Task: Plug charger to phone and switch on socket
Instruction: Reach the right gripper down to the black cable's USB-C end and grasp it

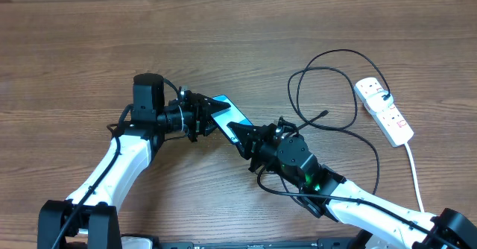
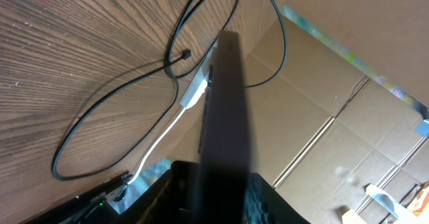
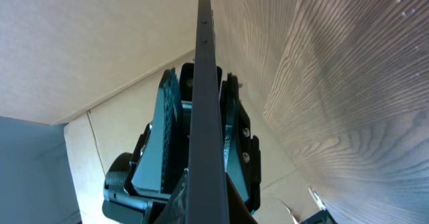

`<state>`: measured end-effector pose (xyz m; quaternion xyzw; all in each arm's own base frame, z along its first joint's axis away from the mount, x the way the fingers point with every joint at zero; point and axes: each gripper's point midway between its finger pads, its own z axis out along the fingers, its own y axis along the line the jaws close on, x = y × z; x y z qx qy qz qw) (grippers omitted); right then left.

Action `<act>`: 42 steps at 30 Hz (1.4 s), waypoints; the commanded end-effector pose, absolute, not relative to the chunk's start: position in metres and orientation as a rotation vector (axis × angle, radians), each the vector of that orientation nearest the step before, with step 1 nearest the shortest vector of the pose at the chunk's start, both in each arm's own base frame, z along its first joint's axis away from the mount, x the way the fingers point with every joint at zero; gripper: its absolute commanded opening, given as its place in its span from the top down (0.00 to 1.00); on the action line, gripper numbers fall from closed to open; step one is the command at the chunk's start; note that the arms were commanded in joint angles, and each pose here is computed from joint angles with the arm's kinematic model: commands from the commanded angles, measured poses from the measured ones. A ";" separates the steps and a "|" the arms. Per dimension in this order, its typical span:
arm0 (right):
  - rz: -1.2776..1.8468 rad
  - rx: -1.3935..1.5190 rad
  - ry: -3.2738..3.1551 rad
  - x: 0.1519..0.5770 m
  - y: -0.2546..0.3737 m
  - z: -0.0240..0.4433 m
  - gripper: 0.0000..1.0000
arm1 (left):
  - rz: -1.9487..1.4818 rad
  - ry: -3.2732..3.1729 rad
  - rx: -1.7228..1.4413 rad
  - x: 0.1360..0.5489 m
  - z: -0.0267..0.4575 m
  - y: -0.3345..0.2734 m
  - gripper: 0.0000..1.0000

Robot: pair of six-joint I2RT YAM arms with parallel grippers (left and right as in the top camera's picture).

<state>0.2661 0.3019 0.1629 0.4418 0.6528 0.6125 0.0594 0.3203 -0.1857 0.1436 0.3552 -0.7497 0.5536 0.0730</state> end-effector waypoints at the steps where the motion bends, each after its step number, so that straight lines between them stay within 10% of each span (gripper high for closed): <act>1: 1.909 1.308 1.966 0.264 0.307 0.174 0.96 | 1.662 -2.257 1.075 0.323 0.145 -0.187 0.66; 12: 1.906 1.309 1.970 0.264 0.307 0.173 0.94 | 1.660 -2.251 1.082 0.323 0.145 -0.187 0.96; 18: 1.694 1.310 2.089 0.261 0.297 0.139 0.49 | 1.655 -2.315 1.109 0.329 0.140 -0.182 0.96; 28: 0.899 0.730 2.109 0.292 0.226 0.104 0.00 | 1.695 -2.551 0.993 0.340 0.132 -0.160 0.96; 42: 0.486 0.794 2.432 0.307 0.122 0.093 0.03 | 1.767 -2.310 0.838 0.336 0.104 -0.168 0.96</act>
